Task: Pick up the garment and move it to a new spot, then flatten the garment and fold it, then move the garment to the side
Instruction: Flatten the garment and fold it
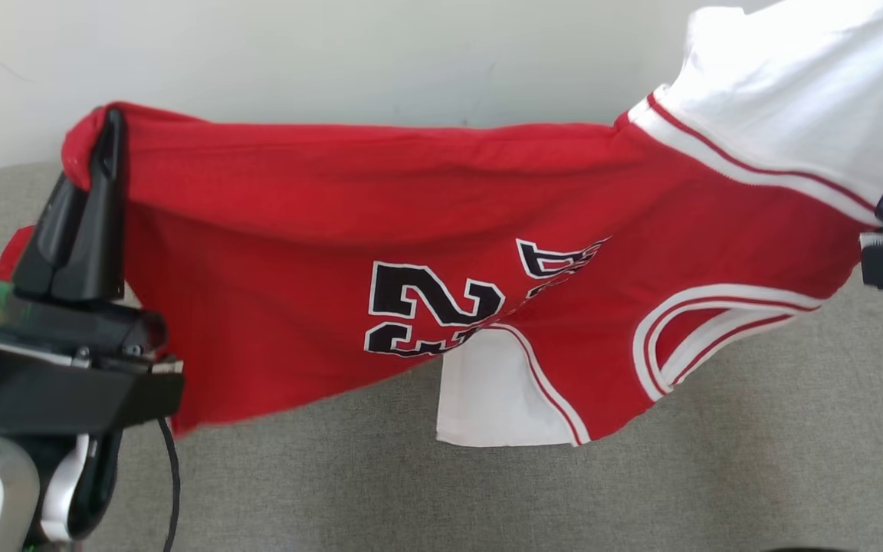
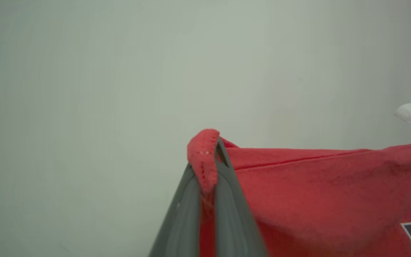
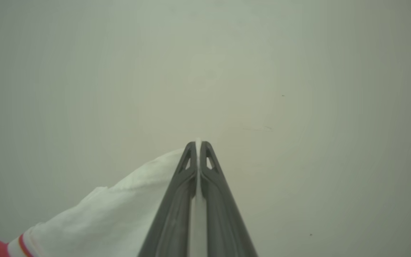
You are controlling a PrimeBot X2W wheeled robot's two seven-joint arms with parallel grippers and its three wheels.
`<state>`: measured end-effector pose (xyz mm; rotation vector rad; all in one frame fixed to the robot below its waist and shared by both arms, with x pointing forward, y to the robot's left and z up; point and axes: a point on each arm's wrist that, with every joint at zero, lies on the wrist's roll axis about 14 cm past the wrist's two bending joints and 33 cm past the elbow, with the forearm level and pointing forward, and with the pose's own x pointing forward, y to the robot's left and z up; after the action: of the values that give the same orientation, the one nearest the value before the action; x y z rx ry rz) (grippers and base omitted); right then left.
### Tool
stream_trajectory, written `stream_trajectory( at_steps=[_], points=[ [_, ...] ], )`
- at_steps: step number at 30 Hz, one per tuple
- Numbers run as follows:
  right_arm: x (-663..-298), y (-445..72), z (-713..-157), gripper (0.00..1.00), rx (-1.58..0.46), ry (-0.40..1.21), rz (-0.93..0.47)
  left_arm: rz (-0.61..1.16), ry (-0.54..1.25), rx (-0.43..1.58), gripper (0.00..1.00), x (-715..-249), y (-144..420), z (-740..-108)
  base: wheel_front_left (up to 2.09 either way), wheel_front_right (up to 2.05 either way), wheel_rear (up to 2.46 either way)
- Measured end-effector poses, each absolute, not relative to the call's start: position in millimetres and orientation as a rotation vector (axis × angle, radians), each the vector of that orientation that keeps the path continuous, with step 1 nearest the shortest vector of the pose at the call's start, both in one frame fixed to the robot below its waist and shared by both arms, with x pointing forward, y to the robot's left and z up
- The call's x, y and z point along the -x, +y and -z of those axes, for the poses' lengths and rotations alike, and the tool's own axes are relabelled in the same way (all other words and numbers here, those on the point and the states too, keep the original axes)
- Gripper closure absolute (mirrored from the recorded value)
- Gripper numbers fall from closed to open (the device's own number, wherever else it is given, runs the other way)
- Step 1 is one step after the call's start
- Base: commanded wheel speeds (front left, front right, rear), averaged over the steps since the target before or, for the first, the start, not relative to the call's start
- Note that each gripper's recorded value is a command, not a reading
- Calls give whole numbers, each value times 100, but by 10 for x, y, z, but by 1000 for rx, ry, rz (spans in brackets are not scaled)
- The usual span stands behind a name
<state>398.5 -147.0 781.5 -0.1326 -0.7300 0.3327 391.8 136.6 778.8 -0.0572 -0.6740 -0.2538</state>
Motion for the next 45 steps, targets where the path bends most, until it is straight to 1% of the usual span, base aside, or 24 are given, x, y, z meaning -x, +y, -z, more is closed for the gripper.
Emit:
stream_trajectory(
  at_steps=[3,6,14,17,20,23,26,29,32,35,37,39,40,41,45],
  points=[
    [-4068,-1448,-7845,100,127,-723,-344,268,-668,43,100,-3999,1325,-7799,0,0,0],
    [-4255,-1397,-7815,100,122,-688,-370,288,-637,47,100,-4188,1281,-7760,0,0,0],
    [-4986,-1341,-7839,100,168,-630,-401,299,-515,43,100,-5063,1231,-7628,0,0,0],
    [-5235,-1295,-7969,100,201,-658,-410,256,-522,-3,100,-5394,1274,-7704,0,0,0],
    [-5481,-1211,-8056,100,246,-676,-424,242,-523,-14,100,-5689,1262,-7727,0,0,0],
    [-5721,-1202,-8169,100,278,-688,-409,222,-532,-4,100,-5950,1284,-7791,0,0,0],
    [-5894,-1205,-8429,100,263,-736,-380,188,-540,-13,100,-6196,1357,-7877,0,0,0],
    [-6089,-1149,-8478,100,191,-726,-362,134,-512,-24,100,-6458,1493,-7827,0,0,0],
    [-6115,-1041,-8540,100,202,-747,-376,147,-523,-17,100,-6566,1432,-7865,0,0,0],
    [-6237,-1036,-8369,100,205,-710,-376,184,-488,-8,100,-6684,1312,-7743,0,0,0],
    [-6315,-1007,-8225,100,202,-686,-387,219,-433,6,100,-6771,1206,-7503,0,0,0],
    [-6395,-942,-7976,100,189,-642,-413,231,-377,47,100,-6839,1166,-7220,0,0,0],
    [-6433,-921,-7827,100,186,-615,-425,241,-349,23,100,-6861,1143,-7070,0,0,0],
    [-6456,-925,-7704,100,167,-596,-432,241,-326,41,100,-6875,1144,-6937,0,0,0],
    [-6483,-985,-7132,100,80,-505,-456,252,-234,74,100,-6838,1133,-6365,0,0,0]
  ],
)
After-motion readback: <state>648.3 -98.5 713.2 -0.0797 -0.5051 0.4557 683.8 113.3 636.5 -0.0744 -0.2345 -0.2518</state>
